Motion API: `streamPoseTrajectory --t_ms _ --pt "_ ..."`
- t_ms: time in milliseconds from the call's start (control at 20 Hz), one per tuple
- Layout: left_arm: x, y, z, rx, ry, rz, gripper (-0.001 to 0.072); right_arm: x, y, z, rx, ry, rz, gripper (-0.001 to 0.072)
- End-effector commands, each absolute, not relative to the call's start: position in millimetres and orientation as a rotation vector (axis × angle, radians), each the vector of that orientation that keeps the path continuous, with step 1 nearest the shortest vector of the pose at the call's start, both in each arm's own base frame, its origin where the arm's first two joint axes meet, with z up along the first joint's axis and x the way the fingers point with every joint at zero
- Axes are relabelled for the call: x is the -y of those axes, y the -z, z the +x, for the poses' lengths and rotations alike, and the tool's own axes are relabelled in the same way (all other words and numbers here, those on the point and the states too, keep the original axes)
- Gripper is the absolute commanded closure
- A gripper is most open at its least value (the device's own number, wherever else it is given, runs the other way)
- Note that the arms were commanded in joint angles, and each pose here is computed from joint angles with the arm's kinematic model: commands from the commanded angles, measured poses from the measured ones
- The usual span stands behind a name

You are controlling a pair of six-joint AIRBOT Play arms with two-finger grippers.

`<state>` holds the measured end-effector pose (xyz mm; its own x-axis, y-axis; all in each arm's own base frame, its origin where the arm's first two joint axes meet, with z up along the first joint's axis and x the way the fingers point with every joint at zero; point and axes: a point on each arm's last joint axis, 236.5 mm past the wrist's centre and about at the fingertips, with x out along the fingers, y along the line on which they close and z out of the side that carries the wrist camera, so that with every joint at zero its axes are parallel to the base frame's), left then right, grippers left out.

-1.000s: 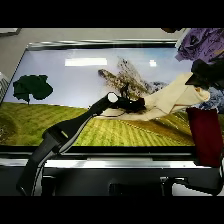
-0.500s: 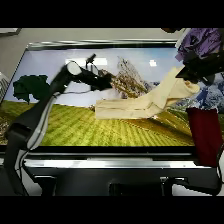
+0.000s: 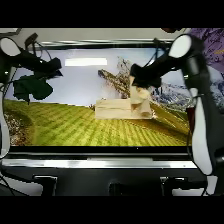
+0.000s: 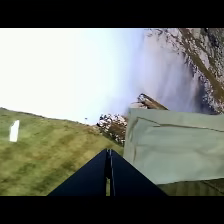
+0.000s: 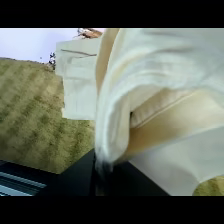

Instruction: Fold the clothes and pants, and hang the long-sleeved shirts on hangers.

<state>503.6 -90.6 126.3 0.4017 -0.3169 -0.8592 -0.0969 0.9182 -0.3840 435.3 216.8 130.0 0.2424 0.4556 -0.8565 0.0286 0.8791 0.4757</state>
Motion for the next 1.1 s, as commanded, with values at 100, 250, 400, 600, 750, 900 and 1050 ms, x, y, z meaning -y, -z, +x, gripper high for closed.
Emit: streamPoseTrajectory --t_ms 100,250,400,600,750,900,1050 --pt "39 -133 483 -1.199 0.045 -0.417 0.0691 -302 -62 438 -1.377 -0.357 0.429 0.0677" --pt "32 -131 482 -1.204 0.029 -0.411 0.0691 -332 -41 438 -1.397 -0.387 0.473 0.0677" --pt "29 -129 482 -1.206 0.017 -0.404 0.0691 -347 -22 442 -1.402 -0.388 0.486 0.0677" --pt "29 -129 482 -1.205 0.017 -0.404 0.0691 -364 -3 445 -1.429 -0.404 0.556 0.0553" --pt "29 -129 482 -1.206 0.017 -0.404 0.0691 -388 -21 449 -1.387 -0.515 0.643 0.0236" --pt "29 -129 482 -1.205 0.017 -0.405 0.0691 -385 -62 455 -1.320 -0.610 0.681 0.0215" --pt "29 -129 482 -1.206 0.017 -0.404 0.0691 -320 -102 473 -1.254 -0.613 0.639 0.0150"
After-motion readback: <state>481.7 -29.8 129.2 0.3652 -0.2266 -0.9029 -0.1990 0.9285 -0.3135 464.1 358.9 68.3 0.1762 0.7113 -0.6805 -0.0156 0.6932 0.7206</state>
